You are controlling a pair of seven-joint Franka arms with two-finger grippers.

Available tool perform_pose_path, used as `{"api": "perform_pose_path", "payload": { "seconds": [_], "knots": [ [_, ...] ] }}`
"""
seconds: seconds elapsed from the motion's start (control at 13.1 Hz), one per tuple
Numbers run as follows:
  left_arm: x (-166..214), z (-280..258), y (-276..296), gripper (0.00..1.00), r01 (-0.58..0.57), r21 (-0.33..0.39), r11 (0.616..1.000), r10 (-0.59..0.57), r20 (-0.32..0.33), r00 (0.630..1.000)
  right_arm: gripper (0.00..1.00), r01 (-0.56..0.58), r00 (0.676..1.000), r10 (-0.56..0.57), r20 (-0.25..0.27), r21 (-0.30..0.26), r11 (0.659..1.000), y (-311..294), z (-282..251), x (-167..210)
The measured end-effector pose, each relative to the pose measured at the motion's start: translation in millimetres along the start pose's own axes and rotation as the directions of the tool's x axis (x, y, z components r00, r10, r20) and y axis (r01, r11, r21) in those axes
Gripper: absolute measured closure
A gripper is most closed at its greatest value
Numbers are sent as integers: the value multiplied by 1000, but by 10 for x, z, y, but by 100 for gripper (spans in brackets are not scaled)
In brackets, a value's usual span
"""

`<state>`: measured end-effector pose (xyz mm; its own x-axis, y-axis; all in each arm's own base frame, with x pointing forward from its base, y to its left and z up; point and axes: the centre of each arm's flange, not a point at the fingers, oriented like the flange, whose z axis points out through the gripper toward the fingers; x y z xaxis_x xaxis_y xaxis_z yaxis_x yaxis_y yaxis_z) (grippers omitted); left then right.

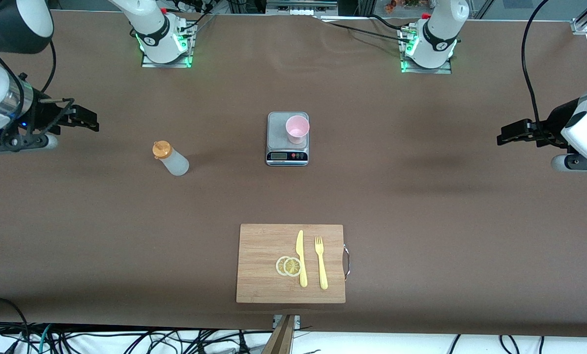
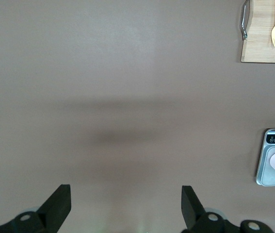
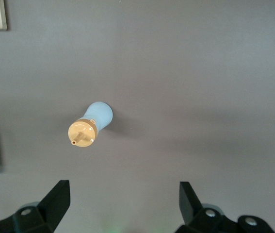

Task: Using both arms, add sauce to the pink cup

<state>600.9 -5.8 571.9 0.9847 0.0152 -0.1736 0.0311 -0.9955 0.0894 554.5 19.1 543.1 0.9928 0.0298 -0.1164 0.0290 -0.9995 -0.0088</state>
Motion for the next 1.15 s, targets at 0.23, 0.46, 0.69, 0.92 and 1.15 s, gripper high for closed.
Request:
{"api": "perform_pose_path", "payload": {
  "seconds": [0.23, 0.46, 0.69, 0.92, 1.15],
  "knots": [
    [0, 0, 0, 0, 0, 0, 1000, 0, 0, 1000, 0, -47, 998, 47, -47, 6, 999, 133, -187, -80],
    [0, 0, 0, 0, 0, 0, 1000, 0, 0, 1000, 0, -62, 995, 63, -82, 9, 998, 217, -306, -87],
    [0, 0, 0, 0, 0, 0, 1000, 0, 0, 1000, 0, -73, 993, 75, -94, 20, 997, 194, -370, -84],
    [0, 0, 0, 0, 0, 0, 1000, 0, 0, 1000, 0, -78, 993, 82, -83, 58, 995, 158, -348, -77],
    [0, 0, 3, 0, -1, 0, 1000, 1, 0, 1000, 0, -78, 993, 82, -83, 51, 996, 169, -348, -78]
  ]
}}
